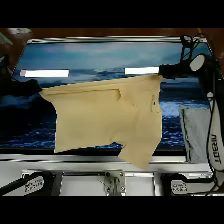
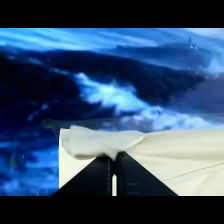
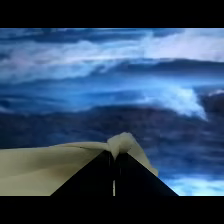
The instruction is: Fold the shirts.
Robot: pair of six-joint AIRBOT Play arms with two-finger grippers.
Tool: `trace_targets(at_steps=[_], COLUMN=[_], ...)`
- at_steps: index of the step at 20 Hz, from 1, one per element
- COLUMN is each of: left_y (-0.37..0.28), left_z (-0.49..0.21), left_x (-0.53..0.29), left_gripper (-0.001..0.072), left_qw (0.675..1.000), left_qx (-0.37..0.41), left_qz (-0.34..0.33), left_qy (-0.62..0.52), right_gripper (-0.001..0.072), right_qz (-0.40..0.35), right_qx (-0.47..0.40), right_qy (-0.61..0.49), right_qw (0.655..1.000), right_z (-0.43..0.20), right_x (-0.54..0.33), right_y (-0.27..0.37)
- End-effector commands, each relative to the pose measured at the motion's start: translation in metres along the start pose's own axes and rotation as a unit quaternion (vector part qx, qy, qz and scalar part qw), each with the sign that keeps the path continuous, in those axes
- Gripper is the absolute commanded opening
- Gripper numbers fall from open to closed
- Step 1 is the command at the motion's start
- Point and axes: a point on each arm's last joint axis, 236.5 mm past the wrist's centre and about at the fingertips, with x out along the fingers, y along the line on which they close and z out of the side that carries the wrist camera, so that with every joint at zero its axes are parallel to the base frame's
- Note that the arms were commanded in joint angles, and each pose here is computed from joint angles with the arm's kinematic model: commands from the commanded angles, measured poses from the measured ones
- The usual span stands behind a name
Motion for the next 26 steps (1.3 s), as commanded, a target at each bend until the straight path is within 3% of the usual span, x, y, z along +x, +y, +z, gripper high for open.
trace_targets(at_steps=[1,7,12,16,21,22,23,24,26], left_y=[0.003,0.010,0.009,0.013,0.009,0.009,0.009,0.011,0.020], left_z=[0.018,-0.026,-0.078,-0.135,-0.148,-0.149,-0.150,-0.152,-0.153], left_x=[0.058,0.120,0.110,0.088,0.085,0.084,0.081,0.075,0.055], left_gripper=[0.0037,0.0037,0.0036,0.0036,0.0040,0.0144,0.0418,0.0604,0.0588], left_qw=[0.999,0.999,0.989,0.961,0.952,0.951,0.949,0.945,0.939], left_qx=[-0.009,-0.019,-0.014,-0.003,-0.032,-0.033,-0.040,-0.042,-0.043], left_qz=[0.004,0.006,-0.003,-0.002,0.003,0.003,0.003,0.004,0.007], left_qy=[-0.041,0.034,0.148,0.277,0.305,0.306,0.313,0.324,0.340], right_gripper=[0.0064,0.0064,0.0063,0.0063,0.0065,0.0138,0.0361,0.0548,0.0567], right_qz=[0.001,-0.003,-0.032,-0.022,-0.042,-0.041,-0.040,-0.040,-0.035], right_qx=[0.032,0.041,0.001,0.003,0.056,0.057,0.056,0.050,0.019], right_qy=[-0.057,0.020,0.098,0.290,0.338,0.338,0.335,0.329,0.321], right_qw=[0.998,0.999,0.995,0.957,0.939,0.939,0.940,0.942,0.946], right_z=[0.015,-0.036,-0.066,-0.151,-0.197,-0.198,-0.194,-0.187,-0.168], right_x=[0.051,0.098,0.074,0.035,0.038,0.038,0.037,0.032,0.008], right_y=[-0.011,-0.022,-0.038,-0.030,-0.034,-0.033,-0.033,-0.033,-0.033])
